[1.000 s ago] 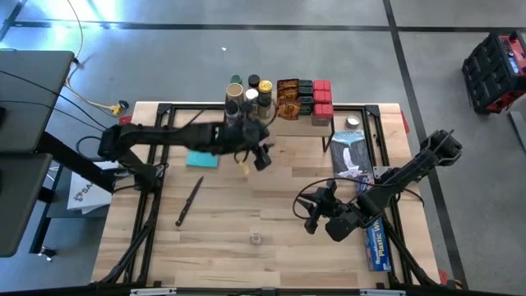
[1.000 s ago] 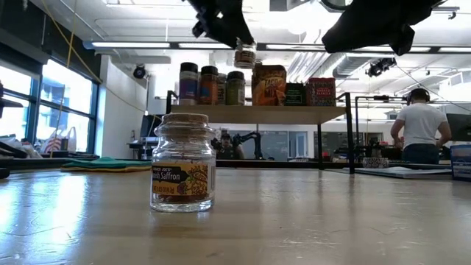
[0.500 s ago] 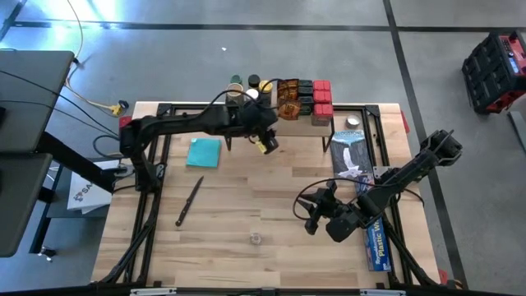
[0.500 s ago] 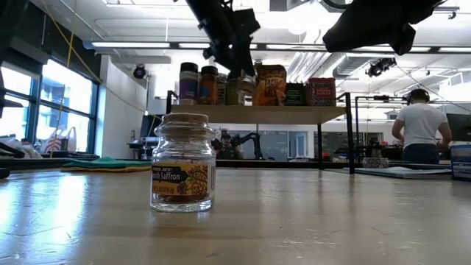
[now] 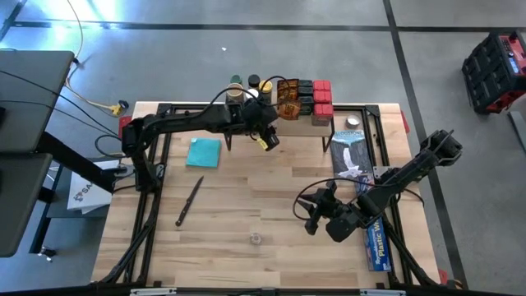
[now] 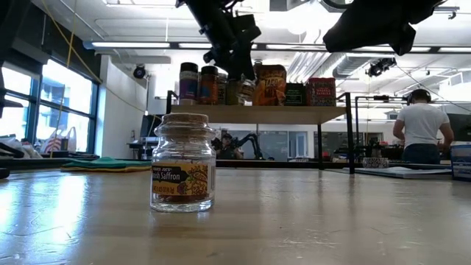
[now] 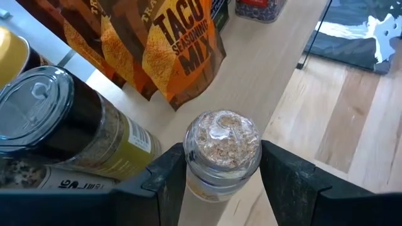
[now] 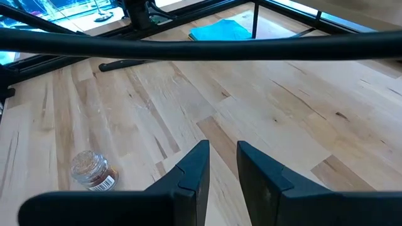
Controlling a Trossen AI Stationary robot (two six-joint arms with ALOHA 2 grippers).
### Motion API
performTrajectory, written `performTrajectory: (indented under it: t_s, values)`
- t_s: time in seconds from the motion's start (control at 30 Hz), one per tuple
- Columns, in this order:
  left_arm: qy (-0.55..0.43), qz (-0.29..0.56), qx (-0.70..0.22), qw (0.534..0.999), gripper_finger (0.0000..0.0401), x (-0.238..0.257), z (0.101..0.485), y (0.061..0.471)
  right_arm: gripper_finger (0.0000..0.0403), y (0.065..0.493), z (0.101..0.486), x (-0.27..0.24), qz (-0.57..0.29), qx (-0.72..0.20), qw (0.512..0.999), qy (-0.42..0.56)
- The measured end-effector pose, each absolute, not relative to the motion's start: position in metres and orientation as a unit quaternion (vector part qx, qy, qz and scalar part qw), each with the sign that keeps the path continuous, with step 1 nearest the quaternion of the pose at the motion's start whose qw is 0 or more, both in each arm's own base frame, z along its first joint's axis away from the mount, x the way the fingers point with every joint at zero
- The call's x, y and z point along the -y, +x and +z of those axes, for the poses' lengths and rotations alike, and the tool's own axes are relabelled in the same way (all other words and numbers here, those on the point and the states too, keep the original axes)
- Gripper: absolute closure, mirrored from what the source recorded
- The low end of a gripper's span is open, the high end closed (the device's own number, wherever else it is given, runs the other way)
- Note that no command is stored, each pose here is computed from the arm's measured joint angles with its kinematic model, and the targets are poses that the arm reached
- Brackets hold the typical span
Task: Shelf spices
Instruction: Put the brown seasoning bottle on the shelf
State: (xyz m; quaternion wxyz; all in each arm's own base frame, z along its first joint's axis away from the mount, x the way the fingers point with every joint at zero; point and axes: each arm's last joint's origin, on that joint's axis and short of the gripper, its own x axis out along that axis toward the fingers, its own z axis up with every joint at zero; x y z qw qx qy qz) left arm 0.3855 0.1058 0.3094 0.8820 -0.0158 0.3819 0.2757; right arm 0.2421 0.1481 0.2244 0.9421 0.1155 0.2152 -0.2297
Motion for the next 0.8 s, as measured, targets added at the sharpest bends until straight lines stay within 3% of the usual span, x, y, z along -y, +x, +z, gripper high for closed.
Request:
performTrajectory:
  t_s: [0.8]
  values:
    - [-0.046,0.295,-0.392,0.87,0.0209,-0.117,0.297,0.38,0.0327,0.242,0.224,-0.148,-0.225,-0.22,0.942,0.118]
